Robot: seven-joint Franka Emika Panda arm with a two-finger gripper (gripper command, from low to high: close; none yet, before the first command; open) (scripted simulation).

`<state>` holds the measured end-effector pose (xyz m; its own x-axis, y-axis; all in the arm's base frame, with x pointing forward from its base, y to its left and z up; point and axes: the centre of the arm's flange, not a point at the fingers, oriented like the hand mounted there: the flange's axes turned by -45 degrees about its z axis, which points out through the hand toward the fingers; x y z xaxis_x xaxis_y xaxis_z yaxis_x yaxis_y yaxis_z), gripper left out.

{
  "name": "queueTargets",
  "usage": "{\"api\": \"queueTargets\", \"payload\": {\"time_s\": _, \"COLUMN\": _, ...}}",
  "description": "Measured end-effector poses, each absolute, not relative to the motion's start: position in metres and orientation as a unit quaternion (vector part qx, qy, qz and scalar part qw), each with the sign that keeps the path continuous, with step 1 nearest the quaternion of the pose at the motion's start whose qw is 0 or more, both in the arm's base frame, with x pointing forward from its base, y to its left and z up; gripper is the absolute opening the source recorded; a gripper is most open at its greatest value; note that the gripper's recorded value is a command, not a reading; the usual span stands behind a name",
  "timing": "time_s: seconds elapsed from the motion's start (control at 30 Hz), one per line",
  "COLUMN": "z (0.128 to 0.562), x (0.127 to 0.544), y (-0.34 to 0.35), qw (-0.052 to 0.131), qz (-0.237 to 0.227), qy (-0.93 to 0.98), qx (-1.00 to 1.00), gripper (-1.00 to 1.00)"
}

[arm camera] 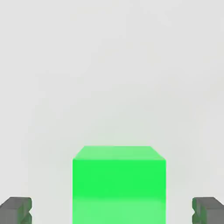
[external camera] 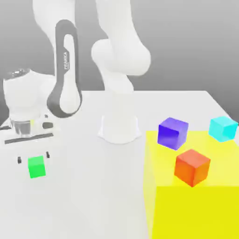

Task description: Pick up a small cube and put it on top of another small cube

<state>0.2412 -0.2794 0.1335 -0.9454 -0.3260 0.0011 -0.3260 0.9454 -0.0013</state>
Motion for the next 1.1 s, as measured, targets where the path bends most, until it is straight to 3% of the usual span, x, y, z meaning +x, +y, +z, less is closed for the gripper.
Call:
{"api": "queueTargets", "payload": {"time_s": 0.23, "z": 0.131, "x": 0.241, "y": -0.279, "qw": 0.0, "qz": 0.001, "qy": -0.986, "qx": 0.165, "gripper": -1.0}}
{"api": "queueTargets", "payload": {"time_s": 0.47, "z": 0.188, "x": 0.244, "y": -0.278, "qw": -0.001, "qz": 0.001, "qy": -0.986, "qx": 0.169, "gripper": -1.0}}
{"api": "queueTargets", "payload": {"time_s": 0.77, "z": 0.253, "x": 0.372, "y": -0.217, "qw": -0.014, "qz": -0.003, "qy": -0.927, "qx": 0.374, "gripper": -1.0}}
{"api": "queueTargets", "payload": {"time_s": 1.1, "z": 0.341, "x": 0.48, "y": -0.077, "qw": -0.018, "qz": -0.003, "qy": -0.804, "qx": 0.594, "gripper": -1.0}}
